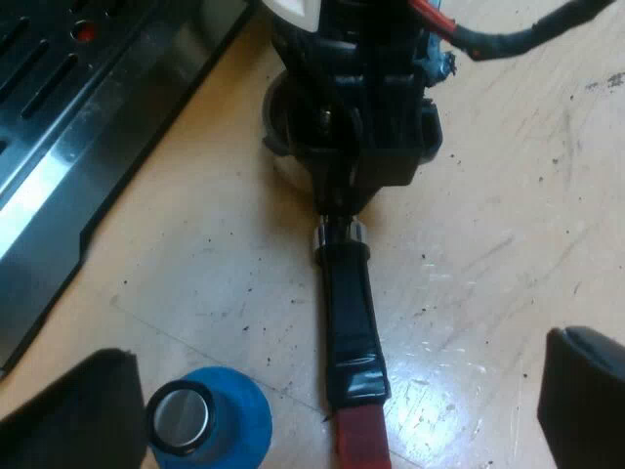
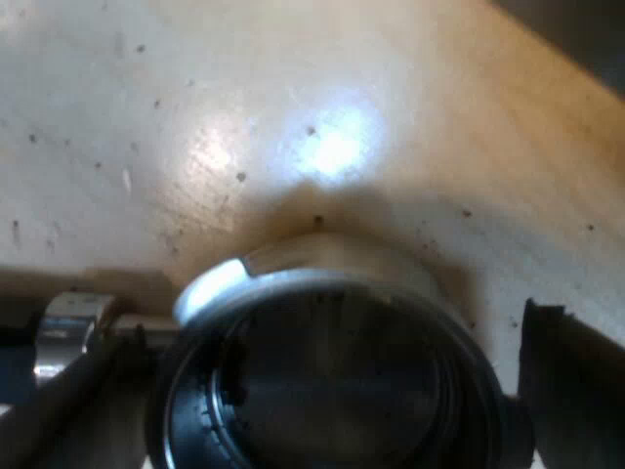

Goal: Put the handle in the coffee machine

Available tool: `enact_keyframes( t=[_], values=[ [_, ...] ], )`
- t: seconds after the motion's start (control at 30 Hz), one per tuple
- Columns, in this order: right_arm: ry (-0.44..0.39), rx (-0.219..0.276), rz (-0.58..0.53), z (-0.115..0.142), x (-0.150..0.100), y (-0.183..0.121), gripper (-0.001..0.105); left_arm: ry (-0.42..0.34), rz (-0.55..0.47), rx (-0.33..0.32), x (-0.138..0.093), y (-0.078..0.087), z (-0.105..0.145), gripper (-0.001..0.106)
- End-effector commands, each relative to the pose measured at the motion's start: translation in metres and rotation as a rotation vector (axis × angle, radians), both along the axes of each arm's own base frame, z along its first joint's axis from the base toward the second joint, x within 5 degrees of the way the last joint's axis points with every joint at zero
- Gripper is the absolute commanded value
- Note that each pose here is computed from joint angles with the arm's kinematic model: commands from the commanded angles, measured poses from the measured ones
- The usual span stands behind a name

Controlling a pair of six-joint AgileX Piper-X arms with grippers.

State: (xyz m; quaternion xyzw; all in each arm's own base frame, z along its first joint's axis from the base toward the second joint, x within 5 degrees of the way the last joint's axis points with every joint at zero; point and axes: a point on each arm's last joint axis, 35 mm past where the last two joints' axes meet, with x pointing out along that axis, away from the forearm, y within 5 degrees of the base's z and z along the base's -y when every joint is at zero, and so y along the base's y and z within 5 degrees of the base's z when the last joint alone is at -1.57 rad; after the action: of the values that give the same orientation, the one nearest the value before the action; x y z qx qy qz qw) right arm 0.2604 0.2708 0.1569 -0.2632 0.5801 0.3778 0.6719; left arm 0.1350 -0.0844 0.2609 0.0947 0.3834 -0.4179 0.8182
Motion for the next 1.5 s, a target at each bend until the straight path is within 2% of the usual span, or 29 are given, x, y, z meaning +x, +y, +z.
enact_keyframes(
  t=[0.03,0.1,0.2,0.27,0.3,0.33,0.37,0.5,0.7,0.8,0.9,1.2,1.37,1.5],
  values=[
    [-0.02,0.02,0.023,0.006,0.002,0.002,0.075,-0.007,0.003,-0.018,0.001,-0.001,0.003,0.083],
    [-0.025,0.021,0.039,0.006,0.002,0.002,0.075,-0.007,0.003,-0.018,0.001,-0.001,0.003,0.083],
    [-0.014,0.01,0.041,0.006,0.001,0.001,0.058,-0.009,0.0,-0.017,0.001,-0.001,0.003,0.083],
    [0.0,-0.002,0.032,0.005,0.0,-0.001,0.033,-0.011,-0.005,-0.016,0.0,-0.001,0.003,0.083],
    [0.002,-0.004,0.03,0.005,-0.001,-0.001,0.027,-0.011,-0.005,-0.017,0.0,-0.001,0.003,0.083],
    [0.014,-0.006,0.024,0.007,-0.002,-0.002,0.009,-0.011,-0.014,-0.021,0.0,-0.001,0.004,0.083],
    [0.027,0.0,0.02,0.009,-0.003,-0.003,0.0,-0.007,-0.032,-0.024,-0.001,-0.001,0.003,0.083],
    [0.039,-0.002,-0.005,0.02,-0.007,-0.007,0.0,-0.004,-0.083,-0.028,-0.003,-0.001,0.002,0.083],
    [0.075,-0.016,-0.149,0.044,-0.017,-0.017,0.0,-0.057,-0.152,-0.009,-0.003,-0.002,0.003,0.083],
    [0.064,0.007,-0.179,0.058,-0.022,-0.02,0.0,-0.078,-0.176,0.003,-0.003,-0.002,0.002,0.083],
    [0.06,0.02,-0.207,0.069,-0.025,-0.023,0.0,-0.065,-0.175,0.013,0.0,-0.003,0.0,0.083],
    [0.043,0.059,-0.2,0.092,-0.033,-0.031,0.0,-0.044,-0.209,0.05,0.001,-0.008,-0.01,0.083],
    [0.069,0.13,-0.184,0.105,-0.038,-0.033,0.0,-0.023,-0.208,0.07,0.004,-0.01,-0.023,0.083],
    [0.07,0.15,-0.18,0.11,-0.04,-0.034,0.0,-0.031,-0.206,0.068,0.007,-0.012,-0.026,0.083]
  ],
)
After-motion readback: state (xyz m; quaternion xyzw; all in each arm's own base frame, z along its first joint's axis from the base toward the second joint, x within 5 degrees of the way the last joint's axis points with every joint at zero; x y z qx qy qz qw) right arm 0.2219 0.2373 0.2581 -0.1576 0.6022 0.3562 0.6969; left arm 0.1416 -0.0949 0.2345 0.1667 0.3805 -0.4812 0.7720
